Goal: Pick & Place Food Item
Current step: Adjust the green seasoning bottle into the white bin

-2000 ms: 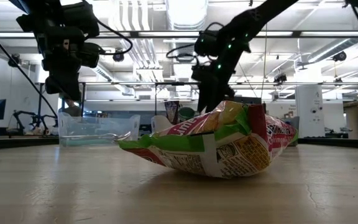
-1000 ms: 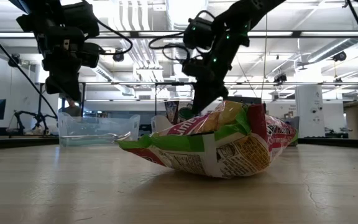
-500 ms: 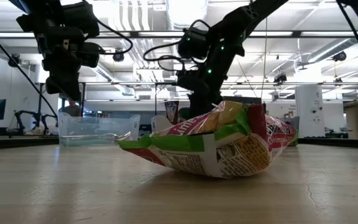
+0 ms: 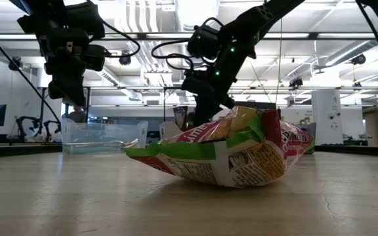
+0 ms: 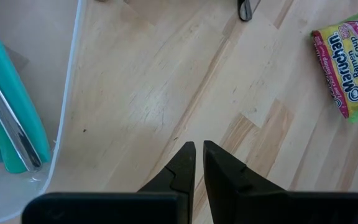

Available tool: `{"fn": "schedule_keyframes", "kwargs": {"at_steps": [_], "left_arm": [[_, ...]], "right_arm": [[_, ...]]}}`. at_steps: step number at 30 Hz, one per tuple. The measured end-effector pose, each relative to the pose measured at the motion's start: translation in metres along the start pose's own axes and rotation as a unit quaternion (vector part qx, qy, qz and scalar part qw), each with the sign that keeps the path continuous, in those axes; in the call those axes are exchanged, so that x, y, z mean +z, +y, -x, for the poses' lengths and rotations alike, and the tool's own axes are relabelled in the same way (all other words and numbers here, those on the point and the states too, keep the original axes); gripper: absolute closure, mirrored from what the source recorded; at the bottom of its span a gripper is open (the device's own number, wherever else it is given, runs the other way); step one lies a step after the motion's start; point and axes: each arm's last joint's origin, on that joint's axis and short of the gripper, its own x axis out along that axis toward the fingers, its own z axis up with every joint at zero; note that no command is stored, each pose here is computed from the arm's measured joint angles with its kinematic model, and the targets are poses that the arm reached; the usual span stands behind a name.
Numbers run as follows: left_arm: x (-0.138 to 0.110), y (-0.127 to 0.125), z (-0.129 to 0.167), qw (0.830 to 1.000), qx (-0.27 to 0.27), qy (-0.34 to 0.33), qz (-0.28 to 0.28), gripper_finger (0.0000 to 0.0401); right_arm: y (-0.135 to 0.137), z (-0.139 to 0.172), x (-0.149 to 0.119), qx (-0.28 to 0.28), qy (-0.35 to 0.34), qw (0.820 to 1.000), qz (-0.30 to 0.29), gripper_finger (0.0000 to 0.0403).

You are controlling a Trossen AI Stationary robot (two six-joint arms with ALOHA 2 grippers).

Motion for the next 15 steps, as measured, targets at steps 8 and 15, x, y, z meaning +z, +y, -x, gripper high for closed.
{"fn": "schedule_keyframes", "kwargs": {"at_steps": [8,15], "left_arm": [[0.0,0.0,0.0,1.0,0.0,0.0,0.0,0.0366],[0.0,0.0,0.0,1.0,0.0,0.0,0.0,0.0366]], "right_arm": [[-0.009,0.0,0.002,-0.009,-0.002,1.0,-0.012,0.0391],[-0.019,0.0,0.007,-0.015,-0.018,0.999,-0.029,0.0391]]}}
